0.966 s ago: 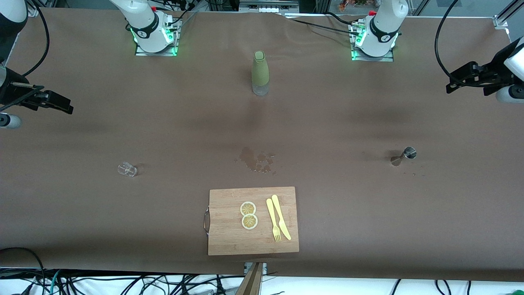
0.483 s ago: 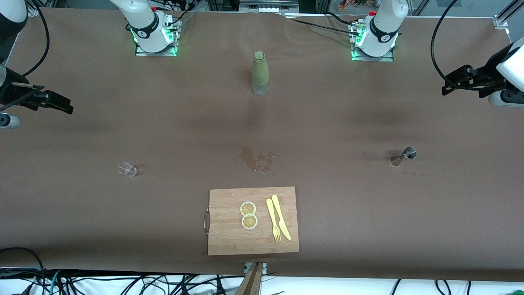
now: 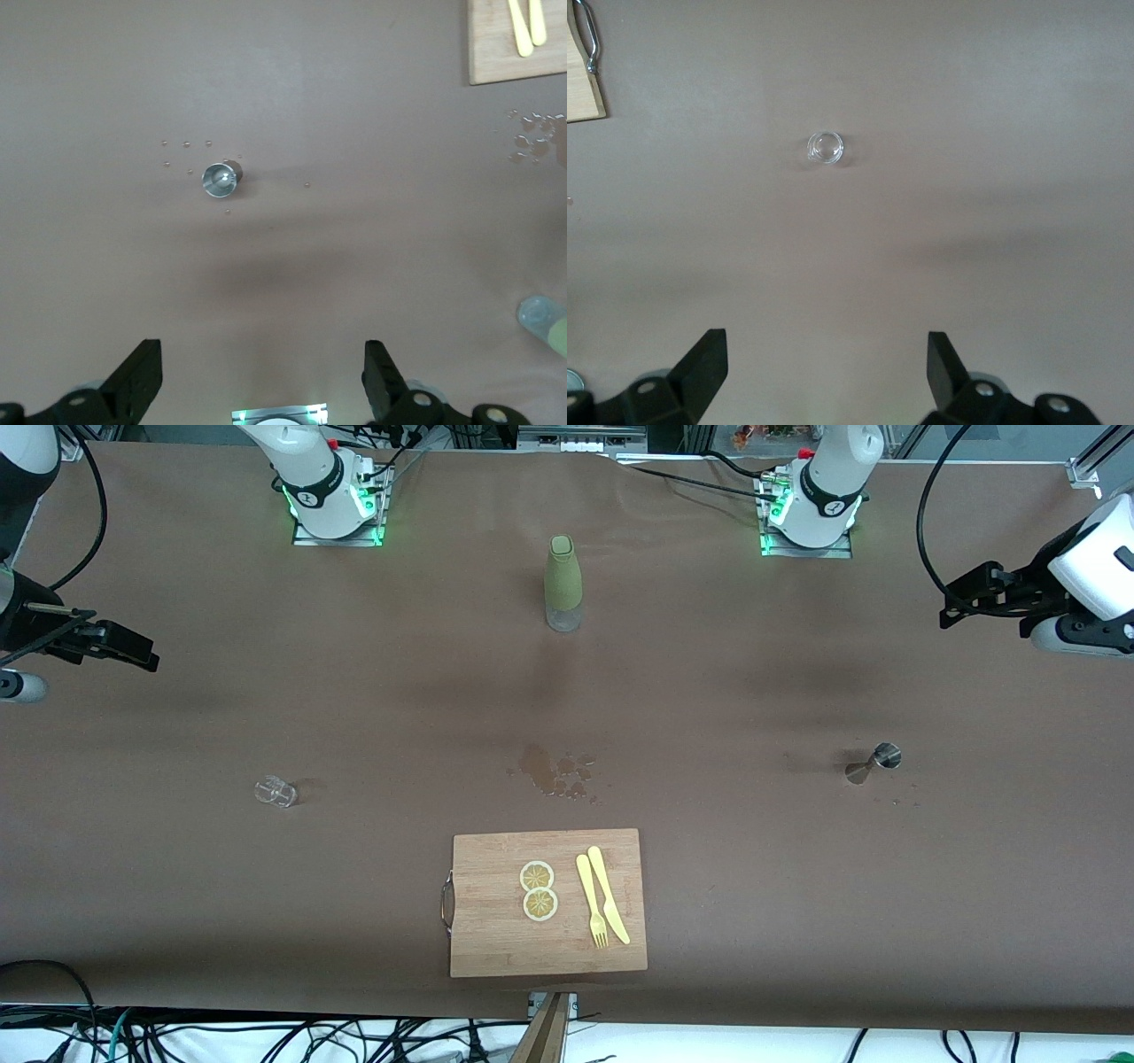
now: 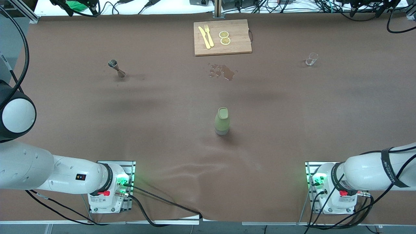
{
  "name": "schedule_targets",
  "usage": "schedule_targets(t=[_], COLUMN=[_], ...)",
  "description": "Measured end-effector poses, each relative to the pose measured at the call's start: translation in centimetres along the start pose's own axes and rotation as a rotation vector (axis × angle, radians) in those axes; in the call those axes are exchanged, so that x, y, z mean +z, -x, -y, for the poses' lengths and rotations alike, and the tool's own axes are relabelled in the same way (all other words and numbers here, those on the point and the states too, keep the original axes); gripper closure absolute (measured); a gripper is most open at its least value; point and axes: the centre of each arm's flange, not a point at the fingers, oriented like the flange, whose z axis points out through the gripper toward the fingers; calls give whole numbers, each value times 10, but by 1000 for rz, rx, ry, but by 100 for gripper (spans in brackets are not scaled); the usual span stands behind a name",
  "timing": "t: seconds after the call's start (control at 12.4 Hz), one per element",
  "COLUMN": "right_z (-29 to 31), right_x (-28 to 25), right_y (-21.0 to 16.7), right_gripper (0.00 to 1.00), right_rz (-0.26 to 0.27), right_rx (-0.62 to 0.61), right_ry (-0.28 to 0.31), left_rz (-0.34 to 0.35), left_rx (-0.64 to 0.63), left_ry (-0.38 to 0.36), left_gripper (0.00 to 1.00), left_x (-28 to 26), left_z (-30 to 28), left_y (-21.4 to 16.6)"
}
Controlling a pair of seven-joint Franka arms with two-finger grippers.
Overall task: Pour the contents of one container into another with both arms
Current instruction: 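Move the right gripper toward the glass cup while the left gripper approaches the jigger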
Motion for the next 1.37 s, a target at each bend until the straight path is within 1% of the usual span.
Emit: schedule_targets(t=[0.16, 0.4, 0.56, 0.89, 1.13, 1.37], right_z=[0, 0, 0, 0, 0, 1], right_x=[0, 0, 0, 0, 1, 6], right_y=[0, 0, 0, 0, 0, -1], right_gripper=[0, 0, 0, 0, 0, 0], right_rz=[0, 0, 0, 0, 1, 14], right_rx=[-3, -3, -4, -4, -6, -30], right_ry=[0, 0, 0, 0, 0, 1], left_rz=[-6, -12, -15, -27, -54, -88], left_rx=[75, 153, 186, 302, 351, 403], left_ry=[10, 49, 83, 131, 207, 279], left_gripper=[0, 0, 0, 0, 0, 0], left_x=[1, 3, 6, 17, 34, 60], left_z=[1, 10, 23, 57, 79, 104], left_y=[-2, -4, -3, -2, -3, -3])
